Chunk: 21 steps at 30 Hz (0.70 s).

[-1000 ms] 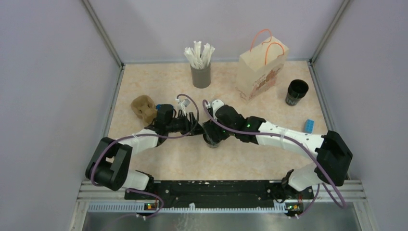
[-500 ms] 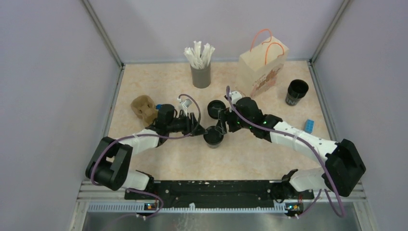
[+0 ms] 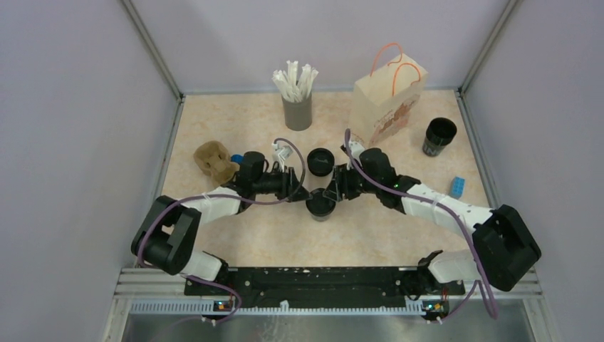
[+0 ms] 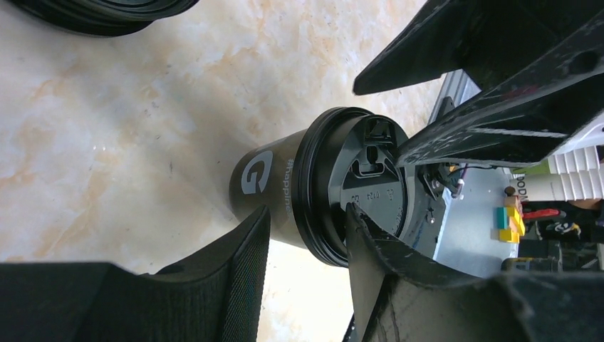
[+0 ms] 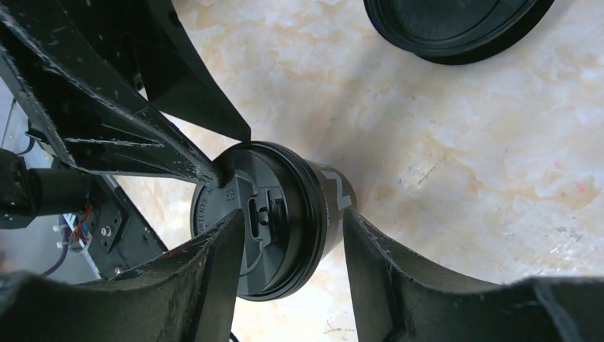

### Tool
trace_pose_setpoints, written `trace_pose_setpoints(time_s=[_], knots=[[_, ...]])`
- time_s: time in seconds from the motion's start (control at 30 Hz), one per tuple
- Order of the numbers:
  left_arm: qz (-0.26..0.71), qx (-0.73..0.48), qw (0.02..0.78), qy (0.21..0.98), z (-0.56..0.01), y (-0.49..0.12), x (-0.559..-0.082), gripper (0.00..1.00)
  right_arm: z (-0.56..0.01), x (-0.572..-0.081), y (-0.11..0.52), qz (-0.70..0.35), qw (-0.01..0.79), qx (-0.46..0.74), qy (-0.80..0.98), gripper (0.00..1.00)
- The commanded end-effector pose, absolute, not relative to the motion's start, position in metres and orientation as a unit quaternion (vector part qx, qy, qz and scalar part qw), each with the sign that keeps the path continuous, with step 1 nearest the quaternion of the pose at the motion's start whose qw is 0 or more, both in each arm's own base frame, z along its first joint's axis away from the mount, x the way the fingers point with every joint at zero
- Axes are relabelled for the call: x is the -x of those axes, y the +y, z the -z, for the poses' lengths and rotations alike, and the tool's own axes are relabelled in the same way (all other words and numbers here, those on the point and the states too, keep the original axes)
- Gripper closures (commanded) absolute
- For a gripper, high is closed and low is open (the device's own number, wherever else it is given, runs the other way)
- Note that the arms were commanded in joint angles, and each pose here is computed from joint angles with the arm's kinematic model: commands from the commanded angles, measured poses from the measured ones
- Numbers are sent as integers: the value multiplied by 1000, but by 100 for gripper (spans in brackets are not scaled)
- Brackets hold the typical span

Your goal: Pack the takeout coffee

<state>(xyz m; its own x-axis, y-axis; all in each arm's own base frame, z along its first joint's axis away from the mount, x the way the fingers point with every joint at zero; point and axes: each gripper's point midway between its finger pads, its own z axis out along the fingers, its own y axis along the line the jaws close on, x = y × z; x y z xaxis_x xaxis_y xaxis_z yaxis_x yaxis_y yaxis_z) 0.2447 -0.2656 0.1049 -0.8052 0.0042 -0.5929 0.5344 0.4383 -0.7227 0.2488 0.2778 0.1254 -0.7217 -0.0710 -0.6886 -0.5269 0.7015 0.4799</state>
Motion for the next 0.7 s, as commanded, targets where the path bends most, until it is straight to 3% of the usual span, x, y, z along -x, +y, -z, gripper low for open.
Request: trace_pose_setpoints(time_s=[0.0, 0.67], knots=[[484, -200, 245, 816, -86, -270, -235, 52, -130, -245, 283, -381, 339, 171, 843, 48], [452, -201, 248, 833, -60, -272, -229, 57, -50, -202, 245, -389, 332, 97, 854, 66]])
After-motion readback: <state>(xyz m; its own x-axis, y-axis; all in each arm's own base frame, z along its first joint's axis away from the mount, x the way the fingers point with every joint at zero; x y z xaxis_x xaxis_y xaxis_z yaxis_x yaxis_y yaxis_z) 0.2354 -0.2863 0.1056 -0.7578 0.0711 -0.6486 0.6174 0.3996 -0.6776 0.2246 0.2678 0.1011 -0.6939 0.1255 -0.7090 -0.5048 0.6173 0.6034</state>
